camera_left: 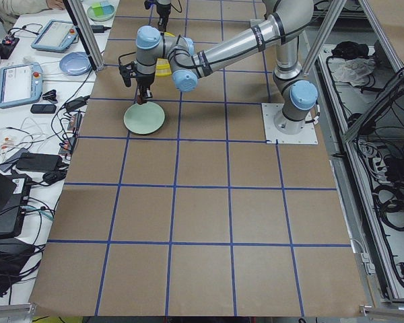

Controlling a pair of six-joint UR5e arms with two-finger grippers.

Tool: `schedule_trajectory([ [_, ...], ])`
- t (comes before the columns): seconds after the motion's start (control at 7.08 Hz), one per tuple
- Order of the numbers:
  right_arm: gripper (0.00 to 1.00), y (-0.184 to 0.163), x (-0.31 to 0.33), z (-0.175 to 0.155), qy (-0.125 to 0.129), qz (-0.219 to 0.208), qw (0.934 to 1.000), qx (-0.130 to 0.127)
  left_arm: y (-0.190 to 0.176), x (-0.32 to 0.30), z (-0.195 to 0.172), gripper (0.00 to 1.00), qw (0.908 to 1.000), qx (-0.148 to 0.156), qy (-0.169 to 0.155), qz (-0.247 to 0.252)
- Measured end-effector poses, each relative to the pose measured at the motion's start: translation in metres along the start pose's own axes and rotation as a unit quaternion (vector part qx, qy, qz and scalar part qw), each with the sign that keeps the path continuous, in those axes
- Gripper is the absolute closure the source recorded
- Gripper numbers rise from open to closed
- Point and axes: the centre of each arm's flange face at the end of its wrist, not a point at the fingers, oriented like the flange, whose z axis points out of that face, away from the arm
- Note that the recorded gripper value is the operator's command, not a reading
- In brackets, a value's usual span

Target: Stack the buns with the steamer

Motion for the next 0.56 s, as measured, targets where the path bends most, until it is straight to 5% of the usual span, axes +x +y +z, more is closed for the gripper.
schedule_trajectory([
  [0.14,0.01,0.003,0.003,-0.022,-0.006,0.000,1.0000,0.006,0.009,0.024,-0.013,1.00,0.9995,0.007,0.017,-0.027],
  [0.56,0.00,0.044,0.015,-0.110,-0.027,-0.006,0.9988,-0.041,0.054,0.107,-0.021,1.00,0.9878,0.005,0.088,-0.129],
])
